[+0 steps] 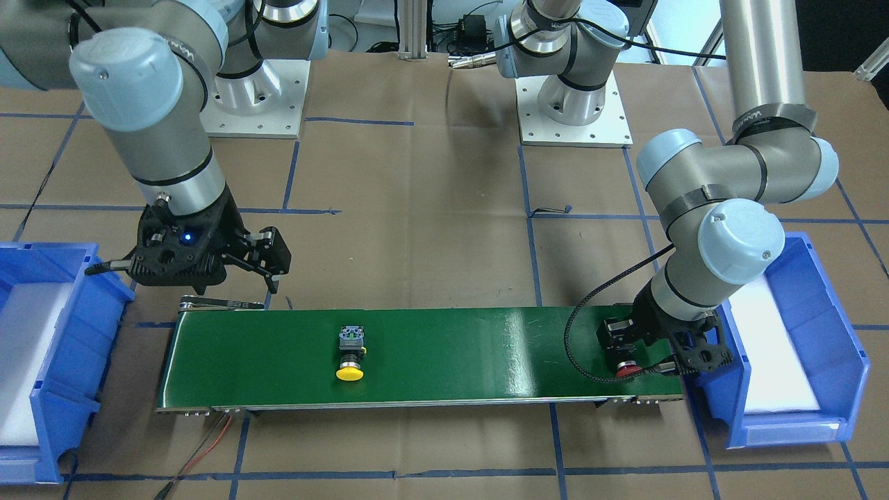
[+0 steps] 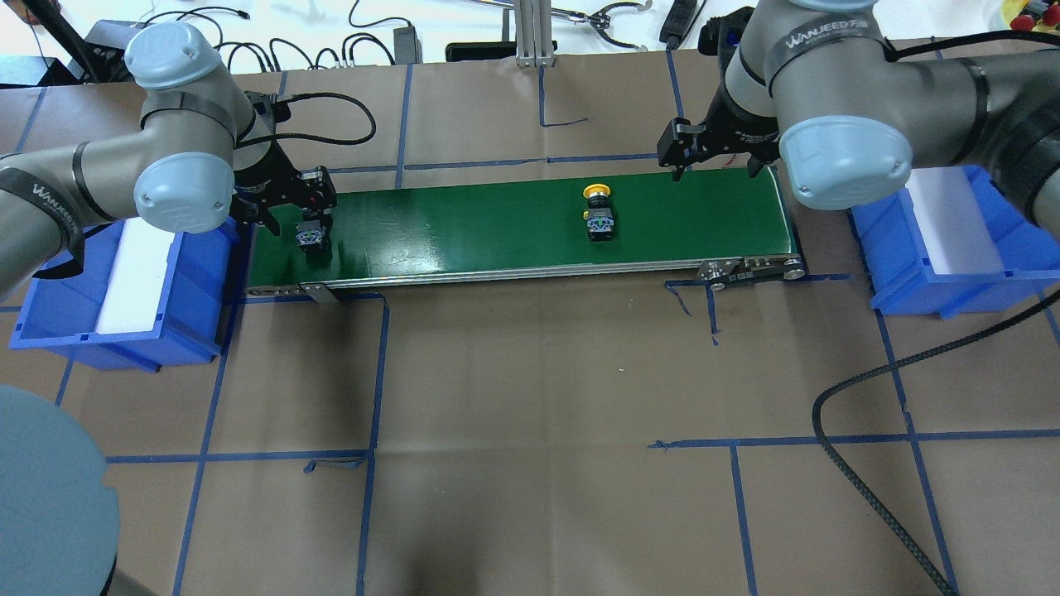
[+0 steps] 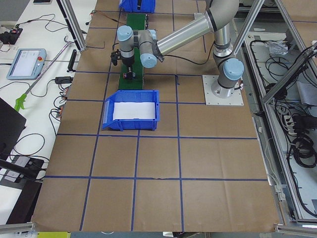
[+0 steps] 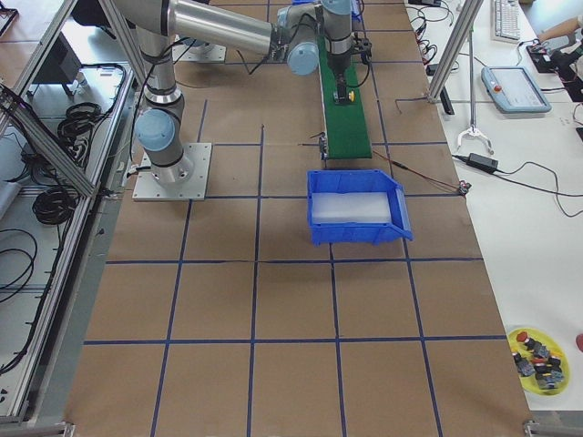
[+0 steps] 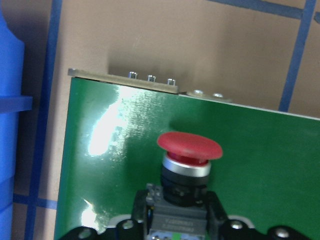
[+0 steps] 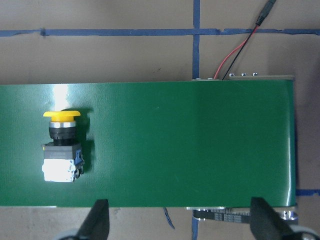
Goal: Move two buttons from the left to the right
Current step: 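Carry the red button onto the belt while the right gripper moves toward the yellow button, then release the red button with the left gripper while the right gripper grasps the yellow button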
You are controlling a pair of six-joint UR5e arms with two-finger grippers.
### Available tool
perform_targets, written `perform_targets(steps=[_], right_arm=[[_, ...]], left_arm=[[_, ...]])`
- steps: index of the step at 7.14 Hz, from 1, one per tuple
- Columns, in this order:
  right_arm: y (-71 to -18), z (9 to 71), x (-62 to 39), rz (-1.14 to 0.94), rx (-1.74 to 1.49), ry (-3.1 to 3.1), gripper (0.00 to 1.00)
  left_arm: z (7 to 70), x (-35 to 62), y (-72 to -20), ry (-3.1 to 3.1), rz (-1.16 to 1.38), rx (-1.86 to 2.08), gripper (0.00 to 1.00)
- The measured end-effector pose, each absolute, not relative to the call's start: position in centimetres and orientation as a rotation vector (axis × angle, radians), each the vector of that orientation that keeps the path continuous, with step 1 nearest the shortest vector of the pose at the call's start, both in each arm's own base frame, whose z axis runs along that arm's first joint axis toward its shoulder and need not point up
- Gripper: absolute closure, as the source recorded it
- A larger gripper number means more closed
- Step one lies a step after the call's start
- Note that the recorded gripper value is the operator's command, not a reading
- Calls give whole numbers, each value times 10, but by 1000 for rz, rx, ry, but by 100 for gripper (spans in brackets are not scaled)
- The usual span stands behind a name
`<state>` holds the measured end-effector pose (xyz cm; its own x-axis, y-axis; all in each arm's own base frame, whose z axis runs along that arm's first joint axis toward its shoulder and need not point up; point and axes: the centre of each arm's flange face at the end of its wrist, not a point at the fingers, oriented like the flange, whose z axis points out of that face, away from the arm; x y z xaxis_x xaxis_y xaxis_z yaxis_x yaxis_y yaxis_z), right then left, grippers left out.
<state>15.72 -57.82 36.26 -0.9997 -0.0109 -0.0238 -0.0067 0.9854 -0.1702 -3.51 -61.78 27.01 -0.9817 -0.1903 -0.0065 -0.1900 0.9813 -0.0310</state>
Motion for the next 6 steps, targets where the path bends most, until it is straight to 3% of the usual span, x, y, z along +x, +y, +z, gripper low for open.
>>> perform_targets(steps=[3,6], right_arm=[[-595,346,161,-250,99,3073,0],[-604,332,169,-189,156,3003,0]], left_arm=[[329,-38,-603,3118,-64,-292,0],[396,-50,-557,3124,-16,-288,0]])
